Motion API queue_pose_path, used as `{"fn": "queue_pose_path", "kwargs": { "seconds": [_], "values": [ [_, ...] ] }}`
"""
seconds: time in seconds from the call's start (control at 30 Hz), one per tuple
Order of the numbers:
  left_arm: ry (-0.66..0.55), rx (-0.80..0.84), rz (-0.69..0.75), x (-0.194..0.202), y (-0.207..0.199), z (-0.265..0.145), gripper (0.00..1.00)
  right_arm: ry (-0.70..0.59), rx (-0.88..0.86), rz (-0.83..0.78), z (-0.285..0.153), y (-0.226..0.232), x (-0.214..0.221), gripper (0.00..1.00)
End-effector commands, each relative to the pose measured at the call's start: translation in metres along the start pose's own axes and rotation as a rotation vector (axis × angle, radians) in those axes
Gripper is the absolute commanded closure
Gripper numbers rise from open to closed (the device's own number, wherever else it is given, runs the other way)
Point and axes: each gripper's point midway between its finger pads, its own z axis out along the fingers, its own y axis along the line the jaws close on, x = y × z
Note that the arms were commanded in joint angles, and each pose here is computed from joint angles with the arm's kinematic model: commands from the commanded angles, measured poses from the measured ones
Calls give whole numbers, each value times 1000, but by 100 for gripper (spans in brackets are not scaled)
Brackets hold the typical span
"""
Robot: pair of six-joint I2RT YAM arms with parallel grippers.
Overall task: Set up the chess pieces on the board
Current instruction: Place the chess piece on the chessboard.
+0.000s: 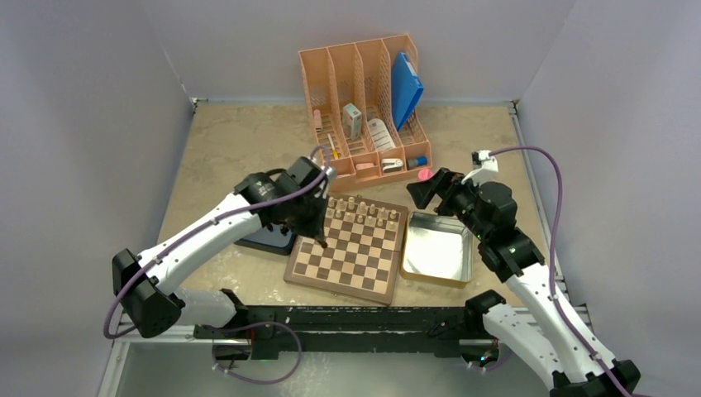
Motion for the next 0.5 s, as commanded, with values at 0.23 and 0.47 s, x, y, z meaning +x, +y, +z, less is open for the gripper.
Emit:
{"fn": "queue_pose_path", "kwargs": {
  "seconds": [0.23,0.47],
  "values": [
    [147,-103,39,73,-39,23,96,-35,-24,18,-4,7,-9,2],
    [108,-151,51,70,-34,42,95,-26,-20,13,-4,6,-8,2]
  ]
}}
